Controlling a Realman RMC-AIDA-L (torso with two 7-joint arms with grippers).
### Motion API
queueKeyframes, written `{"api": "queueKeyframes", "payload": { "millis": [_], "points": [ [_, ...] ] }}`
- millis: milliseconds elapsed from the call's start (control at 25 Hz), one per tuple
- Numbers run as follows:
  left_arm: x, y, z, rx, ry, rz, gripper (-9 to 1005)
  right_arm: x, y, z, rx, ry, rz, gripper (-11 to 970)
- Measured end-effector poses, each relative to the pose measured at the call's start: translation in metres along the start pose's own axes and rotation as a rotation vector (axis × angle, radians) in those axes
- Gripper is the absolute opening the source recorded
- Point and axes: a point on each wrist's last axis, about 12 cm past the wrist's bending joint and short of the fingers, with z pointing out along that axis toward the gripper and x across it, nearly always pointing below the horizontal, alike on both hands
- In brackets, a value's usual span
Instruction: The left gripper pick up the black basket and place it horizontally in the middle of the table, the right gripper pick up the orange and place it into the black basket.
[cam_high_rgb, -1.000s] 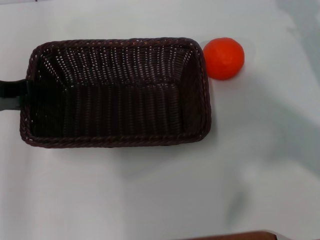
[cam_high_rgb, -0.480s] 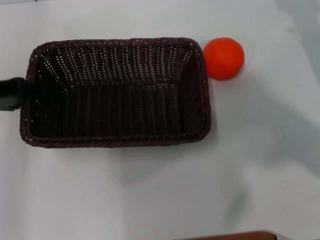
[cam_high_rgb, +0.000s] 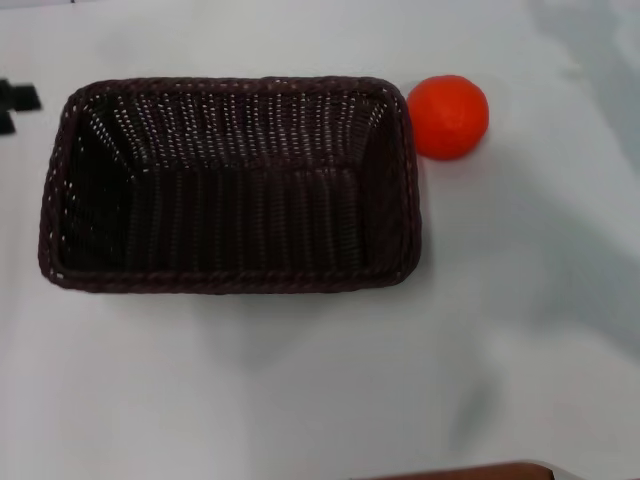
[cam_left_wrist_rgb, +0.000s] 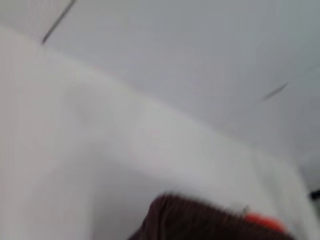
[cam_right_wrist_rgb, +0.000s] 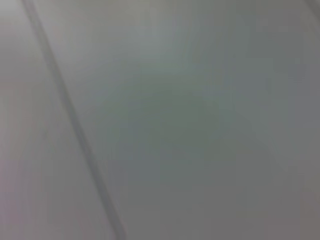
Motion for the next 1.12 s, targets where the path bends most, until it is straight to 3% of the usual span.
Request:
{"api": "queueKeyframes", "payload": {
  "millis": [160, 360, 560, 680, 880, 1120],
  "points": [
    [0.001, 0.015, -0.016, 0.067, -0.121, 0.019, 560, 0.006, -0.004, 0.006, 0.152, -0.176, -0.018, 720],
    [0.011, 0.032, -0.024, 0.134, -0.285, 0.062, 560, 0.018, -0.002, 0.015, 0.252, -0.456, -0.009, 724],
    [0.019, 0.044, -0.020, 0.149, -0.337, 0.052, 560, 0.030, -0.001, 0.026, 0.229, -0.755, 0.011, 727],
    [0.020, 0.046, -0.018, 0.147, -0.345, 0.050, 559, 0.031, -0.005, 0.038, 0.180, -0.904, -0.002, 785],
    [0.023, 0.046, -0.013, 0.156, -0.350, 0.037, 559, 0.015, -0.024, 0.056, 0.158, -1.001, -0.060, 942],
    [0.024, 0.045, -0.010, 0.167, -0.348, 0.028, 559, 0.000, -0.046, 0.074, 0.228, -1.043, -0.102, 932]
  ]
}}
